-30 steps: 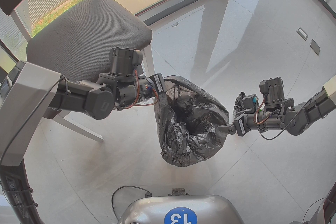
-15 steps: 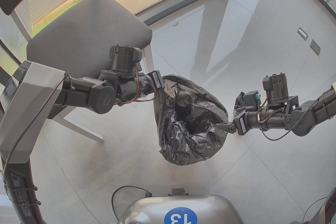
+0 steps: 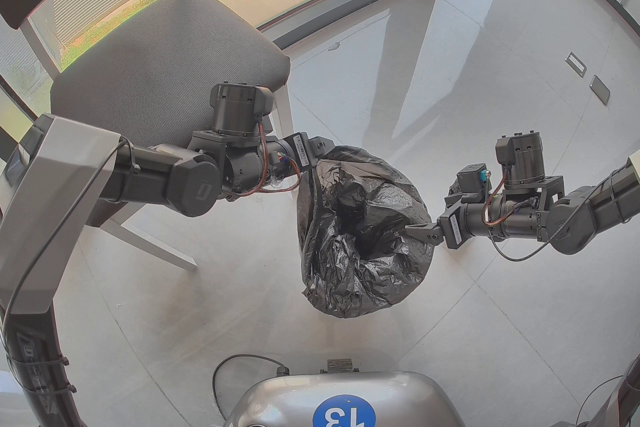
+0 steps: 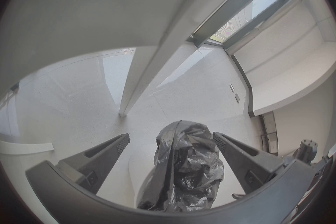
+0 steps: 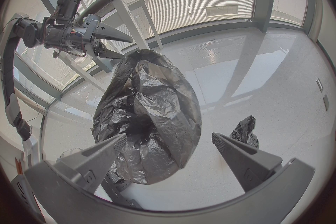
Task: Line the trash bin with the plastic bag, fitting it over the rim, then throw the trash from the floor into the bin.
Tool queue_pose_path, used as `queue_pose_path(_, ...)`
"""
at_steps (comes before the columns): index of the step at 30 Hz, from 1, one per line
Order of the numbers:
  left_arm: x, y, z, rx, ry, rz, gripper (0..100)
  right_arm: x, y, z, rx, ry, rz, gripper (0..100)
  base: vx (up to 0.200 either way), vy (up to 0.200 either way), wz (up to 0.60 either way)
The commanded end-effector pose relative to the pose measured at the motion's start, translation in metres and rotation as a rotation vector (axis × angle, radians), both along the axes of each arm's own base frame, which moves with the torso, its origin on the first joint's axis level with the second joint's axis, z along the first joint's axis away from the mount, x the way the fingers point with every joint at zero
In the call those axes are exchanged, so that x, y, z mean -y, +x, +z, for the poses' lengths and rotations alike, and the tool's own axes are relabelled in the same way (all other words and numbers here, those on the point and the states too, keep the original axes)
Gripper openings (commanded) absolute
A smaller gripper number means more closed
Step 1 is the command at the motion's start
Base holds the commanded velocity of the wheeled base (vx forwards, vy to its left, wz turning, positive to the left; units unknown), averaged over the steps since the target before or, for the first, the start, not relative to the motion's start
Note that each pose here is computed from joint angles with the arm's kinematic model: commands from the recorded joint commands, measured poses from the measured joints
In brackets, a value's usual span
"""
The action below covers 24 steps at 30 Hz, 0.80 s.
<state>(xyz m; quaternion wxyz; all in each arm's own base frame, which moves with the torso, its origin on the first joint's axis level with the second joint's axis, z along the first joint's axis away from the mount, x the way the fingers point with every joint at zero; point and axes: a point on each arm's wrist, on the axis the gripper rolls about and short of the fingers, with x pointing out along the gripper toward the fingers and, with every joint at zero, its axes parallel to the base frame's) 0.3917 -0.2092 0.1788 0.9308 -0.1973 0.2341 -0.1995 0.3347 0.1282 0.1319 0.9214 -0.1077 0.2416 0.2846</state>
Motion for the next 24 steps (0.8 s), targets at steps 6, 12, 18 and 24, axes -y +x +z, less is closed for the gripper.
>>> queue_pose_path(6,0.006,-0.013,-0.025,-0.027,0.15,-0.074,100,-0.006,-0.003,0.0,0.002,0.002,0.017,100,0.0,0.0,0.0)
queue_pose_path(12,0.0,-0.012,-0.051,-0.047,0.29,-0.102,100,-0.002,-0.008,0.004,0.003,0.005,0.011,100,0.0,0.0,0.0)
queue_pose_path(18,-0.02,0.005,-0.066,-0.053,0.368,-0.076,100,0.0,-0.015,0.01,0.015,0.009,0.013,100,0.0,0.0,0.0)
queue_pose_path(24,-0.036,0.018,-0.068,-0.066,0.399,-0.03,100,0.0,-0.017,0.01,0.015,0.009,0.014,100,0.0,0.0,0.0)
